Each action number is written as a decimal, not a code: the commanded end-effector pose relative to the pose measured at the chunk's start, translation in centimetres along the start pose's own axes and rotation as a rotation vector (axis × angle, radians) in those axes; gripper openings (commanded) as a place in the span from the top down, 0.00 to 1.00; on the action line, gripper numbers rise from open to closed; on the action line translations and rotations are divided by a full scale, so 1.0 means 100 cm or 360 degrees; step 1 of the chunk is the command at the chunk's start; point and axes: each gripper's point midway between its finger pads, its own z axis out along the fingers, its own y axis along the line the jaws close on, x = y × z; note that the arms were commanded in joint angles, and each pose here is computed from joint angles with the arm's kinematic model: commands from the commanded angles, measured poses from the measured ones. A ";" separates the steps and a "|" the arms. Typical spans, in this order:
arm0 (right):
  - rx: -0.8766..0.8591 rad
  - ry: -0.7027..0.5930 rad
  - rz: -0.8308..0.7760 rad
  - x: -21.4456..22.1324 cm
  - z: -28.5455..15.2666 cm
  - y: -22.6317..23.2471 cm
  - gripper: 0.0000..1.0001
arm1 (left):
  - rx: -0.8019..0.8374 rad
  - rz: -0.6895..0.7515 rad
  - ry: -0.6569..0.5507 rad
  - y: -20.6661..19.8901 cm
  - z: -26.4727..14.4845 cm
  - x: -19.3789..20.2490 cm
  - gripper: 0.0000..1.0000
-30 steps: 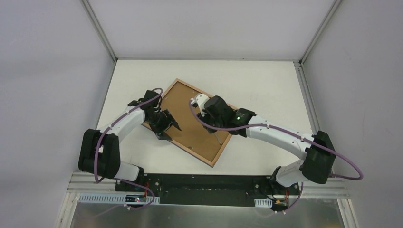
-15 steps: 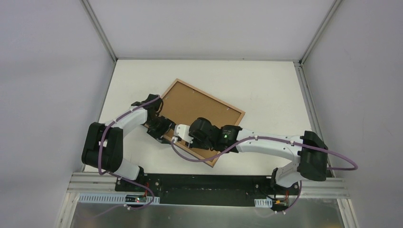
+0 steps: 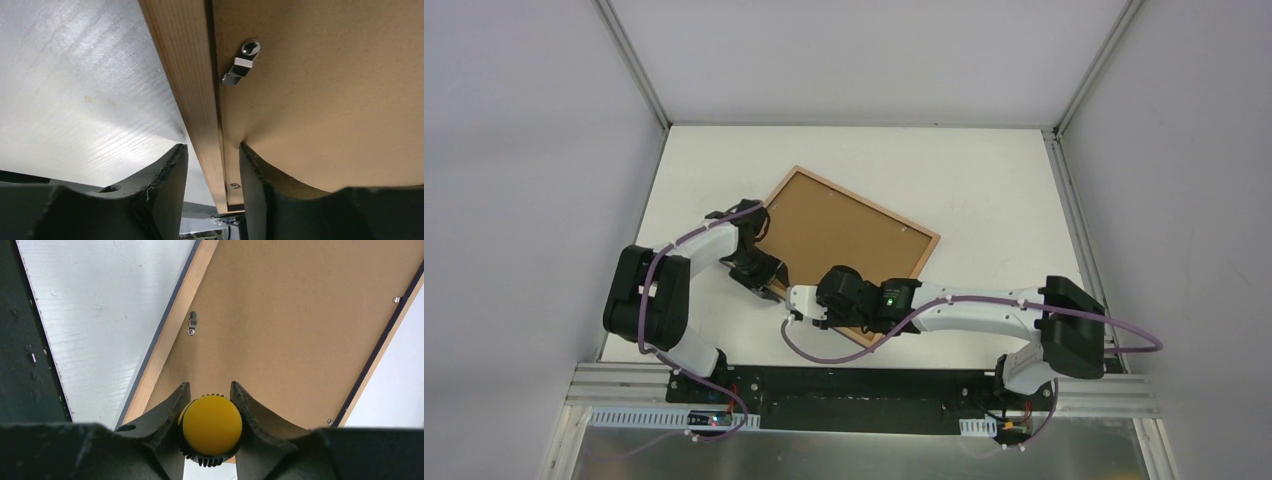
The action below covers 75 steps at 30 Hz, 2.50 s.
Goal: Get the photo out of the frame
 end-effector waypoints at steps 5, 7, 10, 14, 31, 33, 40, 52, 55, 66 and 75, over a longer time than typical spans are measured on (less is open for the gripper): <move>0.0014 0.0108 -0.0094 0.012 0.011 0.005 1.00 | -0.0217 -0.0033 -0.0220 0.019 0.008 -0.027 0.78; 0.0028 0.0136 -0.0109 0.016 0.014 0.006 1.00 | -0.0233 0.0011 -0.0216 0.018 0.010 -0.029 0.87; 0.0058 0.0162 -0.0121 0.023 0.018 0.006 1.00 | -0.0308 0.0057 -0.0243 0.026 0.014 -0.034 1.00; 0.0122 0.0217 -0.0143 0.032 0.025 0.002 1.00 | -0.0393 0.0104 -0.0229 0.042 0.020 -0.032 1.00; 0.0288 0.0253 -0.0089 0.059 0.044 -0.014 1.00 | -0.0465 0.0240 -0.0234 0.055 0.019 -0.034 1.00; 0.0294 0.0255 -0.0083 0.062 0.046 -0.013 1.00 | -0.0466 0.0250 -0.0228 0.055 0.019 -0.034 1.00; 0.0404 0.0276 -0.0062 0.068 0.055 -0.029 1.00 | -0.0478 0.0282 -0.0200 0.053 0.020 -0.033 1.00; 0.0526 -0.0051 0.0274 -0.012 -0.002 -0.084 1.00 | -0.0458 0.0339 -0.0170 0.043 0.018 -0.034 1.00; 0.0618 -0.0255 0.0667 -0.052 -0.044 -0.122 1.00 | -0.0414 0.0424 -0.0207 0.035 0.011 -0.040 1.00; 0.0766 -0.0087 0.1852 0.022 -0.131 -0.153 1.00 | -0.0342 0.1034 -0.0367 -0.018 -0.016 -0.082 1.00; 0.0702 0.0217 0.2336 0.108 -0.133 -0.133 1.00 | -0.0507 0.1298 -0.0580 -0.060 -0.029 -0.134 1.00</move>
